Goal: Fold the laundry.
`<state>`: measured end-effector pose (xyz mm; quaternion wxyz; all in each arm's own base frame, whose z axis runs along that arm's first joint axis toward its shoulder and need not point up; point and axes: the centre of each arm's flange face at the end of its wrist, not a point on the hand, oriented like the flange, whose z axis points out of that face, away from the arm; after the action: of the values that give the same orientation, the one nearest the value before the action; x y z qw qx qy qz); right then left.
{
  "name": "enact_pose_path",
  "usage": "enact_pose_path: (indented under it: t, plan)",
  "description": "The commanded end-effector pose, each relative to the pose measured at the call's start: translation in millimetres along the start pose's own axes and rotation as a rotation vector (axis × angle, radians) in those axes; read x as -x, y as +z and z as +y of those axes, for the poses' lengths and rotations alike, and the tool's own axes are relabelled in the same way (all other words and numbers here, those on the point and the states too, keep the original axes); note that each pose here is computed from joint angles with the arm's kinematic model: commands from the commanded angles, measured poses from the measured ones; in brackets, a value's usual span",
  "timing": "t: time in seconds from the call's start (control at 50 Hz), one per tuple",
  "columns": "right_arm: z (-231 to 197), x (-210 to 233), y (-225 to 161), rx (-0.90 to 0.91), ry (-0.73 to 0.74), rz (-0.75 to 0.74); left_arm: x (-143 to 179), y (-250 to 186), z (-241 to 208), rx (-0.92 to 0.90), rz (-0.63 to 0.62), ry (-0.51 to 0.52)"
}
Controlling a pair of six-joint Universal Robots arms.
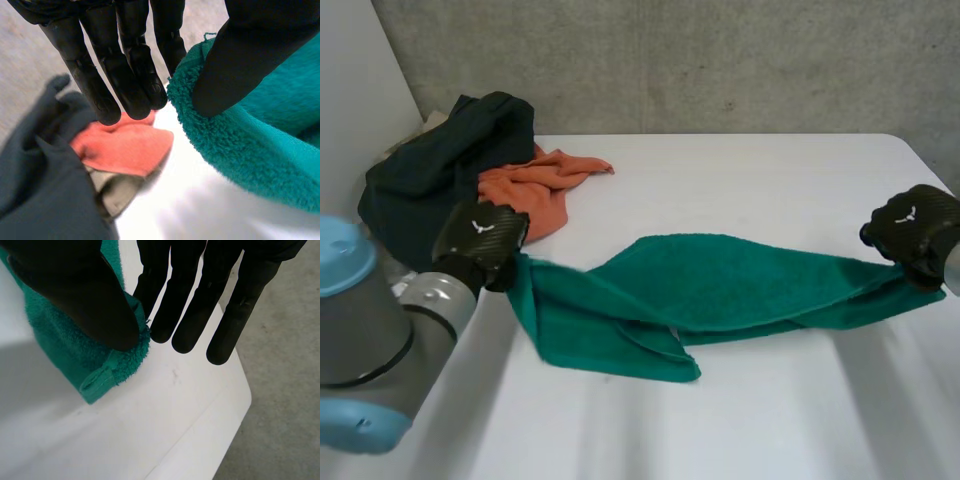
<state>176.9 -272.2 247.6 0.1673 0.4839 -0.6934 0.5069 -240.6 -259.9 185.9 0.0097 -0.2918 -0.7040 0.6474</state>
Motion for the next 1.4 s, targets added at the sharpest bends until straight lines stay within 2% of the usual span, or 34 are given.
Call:
enact_pose_path:
  t: [0.02,0.12,0.18,0.26,0.3,0.38,0.5,0.52,0.64,0.66,0.72,0.74,0.82,0.92,1.04,1.14,1.16,1.26,1.4]
  plan:
    - [-27.5,-31.8,57.9,-0.093,0.059,0.176,17.4,64.9,-29.7,-0.164,-0.068,0.012]
    - [-82.8,-104.6,62.5,-0.384,0.182,0.551,54.3,86.5,-118.9,-0.516,-0.208,0.033]
    - [-114.6,-148.8,46.4,-0.659,0.249,0.788,78.7,82.3,-176.8,-0.753,-0.306,0.039]
    - [-132.1,-169.9,23.8,-0.817,0.255,0.919,110.1,59.7,-226.7,-0.948,-0.422,0.055]
    - [-133.5,-172.1,20.2,-0.834,0.252,0.933,112.3,57.2,-229.7,-0.96,-0.427,0.058]
    - [-123.4,-160.9,29.9,-0.804,0.259,0.883,110.2,60.9,-213.6,-0.901,-0.407,0.046]
    - [-96.5,-118.8,55.7,-0.715,0.253,0.729,99.8,60.8,-148.3,-0.697,-0.336,0.002]
    - [-86.5,-103.6,62.2,-0.682,0.252,0.678,89.9,58.6,-126.1,-0.634,-0.304,-0.004]
    - [-28.7,-51.1,81.6,-0.485,0.273,0.462,48.6,40.7,-56.8,-0.443,-0.149,-0.003]
    - [-12.6,-31.1,83.2,-0.429,0.285,0.378,36.4,33.5,-37.3,-0.389,-0.099,-0.001]
    - [5.8,-0.7,81.8,-0.366,0.299,0.251,20.6,23.7,-11.7,-0.315,-0.036,0.005]
    - [14.3,17.7,78.5,-0.333,0.304,0.182,11.7,17.3,3.7,-0.266,-0.003,0.019]
    - [28.9,46.9,71.9,-0.272,0.324,0.084,-2.0,5.6,34.6,-0.159,0.035,0.091]
    - [36.4,60.8,66.8,-0.233,0.338,0.038,-0.8,-4.1,44.9,-0.09,0.036,0.194]
    - [37.3,61.4,64.4,-0.215,0.347,0.032,7.5,-21.8,17.7,-0.11,0.025,0.199]
    - [38.0,63.1,62.2,-0.204,0.363,0.019,1.3,-39.5,-1.4,-0.126,0.063,0.125]
    - [38.2,63.5,62.0,-0.203,0.364,0.018,-4.1,-43.8,-7.0,-0.135,0.087,0.08]
    - [38.3,63.7,61.9,-0.202,0.366,0.016,-10.3,-41.8,-10.7,-0.142,0.112,-0.02]
    - [38.5,63.2,61.2,-0.193,0.372,0.011,-16.7,-12.4,23.1,-0.019,0.118,-0.03]
